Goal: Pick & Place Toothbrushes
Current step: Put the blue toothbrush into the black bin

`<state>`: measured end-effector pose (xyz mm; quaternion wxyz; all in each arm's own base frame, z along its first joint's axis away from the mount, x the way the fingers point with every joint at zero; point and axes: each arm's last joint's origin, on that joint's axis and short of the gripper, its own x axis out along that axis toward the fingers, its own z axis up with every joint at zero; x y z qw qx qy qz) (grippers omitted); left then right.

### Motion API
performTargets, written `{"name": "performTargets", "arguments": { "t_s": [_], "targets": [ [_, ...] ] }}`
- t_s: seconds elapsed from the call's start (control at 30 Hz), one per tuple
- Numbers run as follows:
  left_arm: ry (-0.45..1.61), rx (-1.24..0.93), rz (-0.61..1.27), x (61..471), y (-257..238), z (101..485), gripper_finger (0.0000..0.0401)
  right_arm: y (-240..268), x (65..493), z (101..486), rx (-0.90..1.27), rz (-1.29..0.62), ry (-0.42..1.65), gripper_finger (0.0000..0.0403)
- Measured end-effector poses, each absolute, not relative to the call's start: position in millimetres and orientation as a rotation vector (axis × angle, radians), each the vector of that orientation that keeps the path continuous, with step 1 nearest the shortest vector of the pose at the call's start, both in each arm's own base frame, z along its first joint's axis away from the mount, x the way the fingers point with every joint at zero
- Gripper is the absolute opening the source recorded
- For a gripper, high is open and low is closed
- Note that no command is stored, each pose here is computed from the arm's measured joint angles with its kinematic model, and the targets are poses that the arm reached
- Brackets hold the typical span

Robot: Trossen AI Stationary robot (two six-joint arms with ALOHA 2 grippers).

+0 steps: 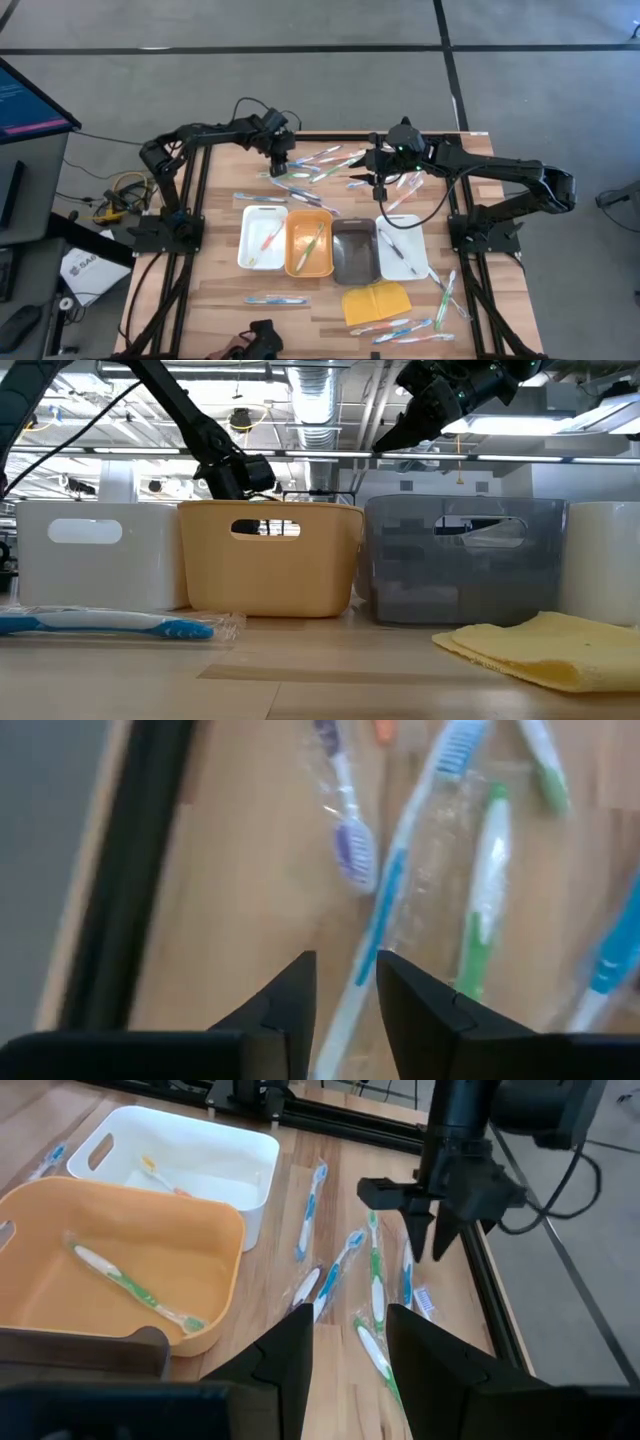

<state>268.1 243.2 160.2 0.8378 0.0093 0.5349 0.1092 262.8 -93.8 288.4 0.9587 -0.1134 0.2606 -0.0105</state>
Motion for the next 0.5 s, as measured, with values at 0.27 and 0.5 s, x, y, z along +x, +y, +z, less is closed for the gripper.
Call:
{"name": "performTargets", "arguments": {
  "t_s": [0.27,0.5],
  "targets": [
    [1.201,0.015,0.143,278,237,142,0.0077,-94,263,288,-0.229,-0.021,0.531,0.0123],
    [1.254,0.008,0.143,279,240,125,0.0066,-94,263,288,-0.229,-0.020,0.532,0.0123]
  ]
}}
